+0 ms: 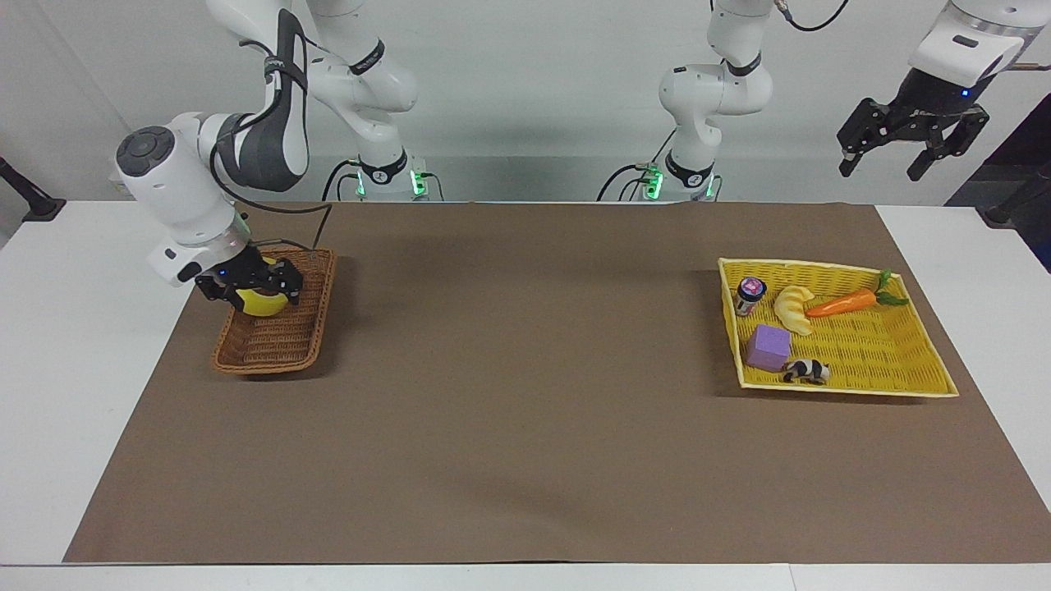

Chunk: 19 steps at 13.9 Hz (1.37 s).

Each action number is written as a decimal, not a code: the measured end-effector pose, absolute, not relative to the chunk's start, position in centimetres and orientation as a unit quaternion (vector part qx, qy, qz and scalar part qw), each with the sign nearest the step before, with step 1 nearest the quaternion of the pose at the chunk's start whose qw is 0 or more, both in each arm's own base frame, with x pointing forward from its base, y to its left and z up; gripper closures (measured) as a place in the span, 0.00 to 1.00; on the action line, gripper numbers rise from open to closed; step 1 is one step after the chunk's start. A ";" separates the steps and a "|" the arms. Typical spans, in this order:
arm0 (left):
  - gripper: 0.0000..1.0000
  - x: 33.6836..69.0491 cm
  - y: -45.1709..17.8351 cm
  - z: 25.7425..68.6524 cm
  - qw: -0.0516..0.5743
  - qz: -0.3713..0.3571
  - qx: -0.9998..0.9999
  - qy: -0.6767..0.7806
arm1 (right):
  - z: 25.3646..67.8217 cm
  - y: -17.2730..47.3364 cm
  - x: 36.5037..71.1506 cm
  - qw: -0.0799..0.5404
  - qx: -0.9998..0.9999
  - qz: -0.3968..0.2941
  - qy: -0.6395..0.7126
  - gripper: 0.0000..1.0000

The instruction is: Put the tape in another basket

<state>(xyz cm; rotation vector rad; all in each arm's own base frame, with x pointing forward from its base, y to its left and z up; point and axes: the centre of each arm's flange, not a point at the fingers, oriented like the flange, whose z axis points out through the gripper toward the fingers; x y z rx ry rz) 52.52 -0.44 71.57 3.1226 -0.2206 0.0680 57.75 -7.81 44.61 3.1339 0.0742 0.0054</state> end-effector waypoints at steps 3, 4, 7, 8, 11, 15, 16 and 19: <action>0.00 52.5 -0.4 71.6 0.005 0.022 0.997 -0.070 | 47.9 -6.0 59.6 0.019 0.999 0.037 -0.020 0.00; 0.00 52.5 -0.4 71.6 0.005 0.022 0.997 -0.070 | 49.6 -5.1 60.2 0.022 0.998 0.054 -0.024 0.00; 0.00 52.5 -0.4 71.6 0.005 0.022 0.997 -0.070 | 54.4 -3.2 60.9 0.028 0.997 0.075 -0.018 0.00; 0.00 52.5 -0.4 71.6 0.005 0.022 0.997 -0.070 | 56.1 -3.0 60.7 0.029 0.997 0.067 -0.018 0.00; 0.00 52.5 -0.4 71.6 0.005 0.022 0.997 -0.070 | 59.3 -3.0 59.3 0.029 0.999 0.026 -0.020 0.00; 0.00 52.5 -0.4 71.6 0.005 0.022 0.997 -0.070 | 62.3 -2.9 57.4 0.021 1.000 -0.016 -0.011 0.00; 0.00 52.5 -0.4 71.6 0.005 0.022 0.997 -0.070 | 62.7 -2.8 57.1 0.020 0.999 -0.025 -0.009 0.00; 0.00 52.5 -0.4 71.6 0.005 0.021 0.997 -0.070 | 63.5 -2.5 56.4 0.015 0.999 -0.029 -0.006 0.00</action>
